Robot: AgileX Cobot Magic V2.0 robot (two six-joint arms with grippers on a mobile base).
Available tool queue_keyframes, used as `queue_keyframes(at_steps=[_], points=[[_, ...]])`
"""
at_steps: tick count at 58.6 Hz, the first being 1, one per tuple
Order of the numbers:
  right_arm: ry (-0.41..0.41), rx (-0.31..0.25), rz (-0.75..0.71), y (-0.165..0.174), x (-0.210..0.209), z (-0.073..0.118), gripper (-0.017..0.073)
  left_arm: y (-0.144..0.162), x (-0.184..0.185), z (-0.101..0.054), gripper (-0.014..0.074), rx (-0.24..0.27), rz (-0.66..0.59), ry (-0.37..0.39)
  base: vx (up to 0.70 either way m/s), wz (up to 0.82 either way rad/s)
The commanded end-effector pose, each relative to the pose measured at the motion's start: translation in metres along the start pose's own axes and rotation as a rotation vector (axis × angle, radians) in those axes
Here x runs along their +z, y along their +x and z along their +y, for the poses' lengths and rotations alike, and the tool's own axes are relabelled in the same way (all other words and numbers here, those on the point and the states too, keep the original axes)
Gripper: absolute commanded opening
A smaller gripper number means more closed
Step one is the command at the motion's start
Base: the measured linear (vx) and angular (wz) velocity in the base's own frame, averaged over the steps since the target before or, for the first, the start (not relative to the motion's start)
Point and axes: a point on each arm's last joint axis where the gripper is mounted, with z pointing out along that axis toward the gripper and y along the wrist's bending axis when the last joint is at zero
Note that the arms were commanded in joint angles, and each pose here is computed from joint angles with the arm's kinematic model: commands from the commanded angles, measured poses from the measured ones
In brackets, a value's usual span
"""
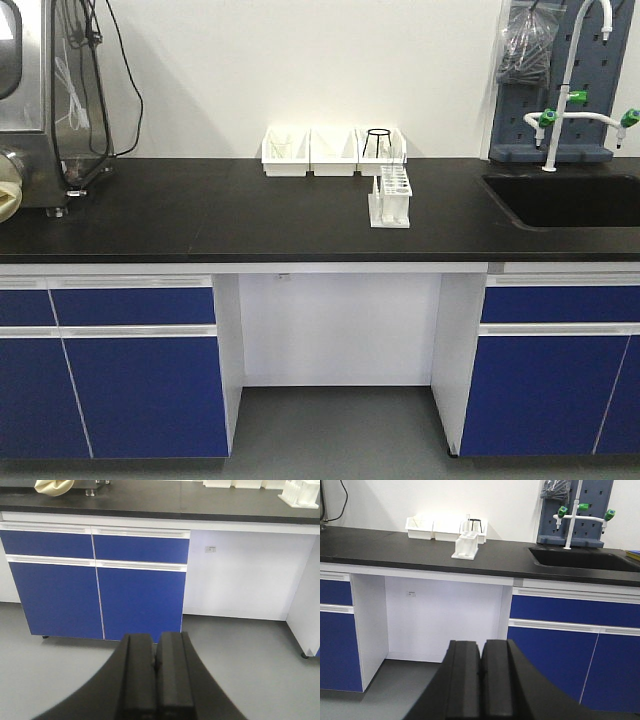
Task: Flip and reinsert test tube from rack
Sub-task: 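Drive the base toward the white test-tube rack on the bench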
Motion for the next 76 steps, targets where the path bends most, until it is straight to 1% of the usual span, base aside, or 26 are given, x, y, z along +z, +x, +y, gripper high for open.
queue_keyframes(at_steps=[1,76], points=[[0.01,-0.006,-0.091,-0.0077,-0.0011,-0.0006,-0.0009,-0.0083,-0.0011,-0.0018,-0.0006,-0.003,-0.096,0.023,0.0,0.0],[0.01,-0.006,-0.091,-0.0077,-0.0011,-0.0006,-0.0009,-0.0083,-0.0011,-0.0018,-0.0006,-0.003,-0.096,0.023,0.02,-0.01]])
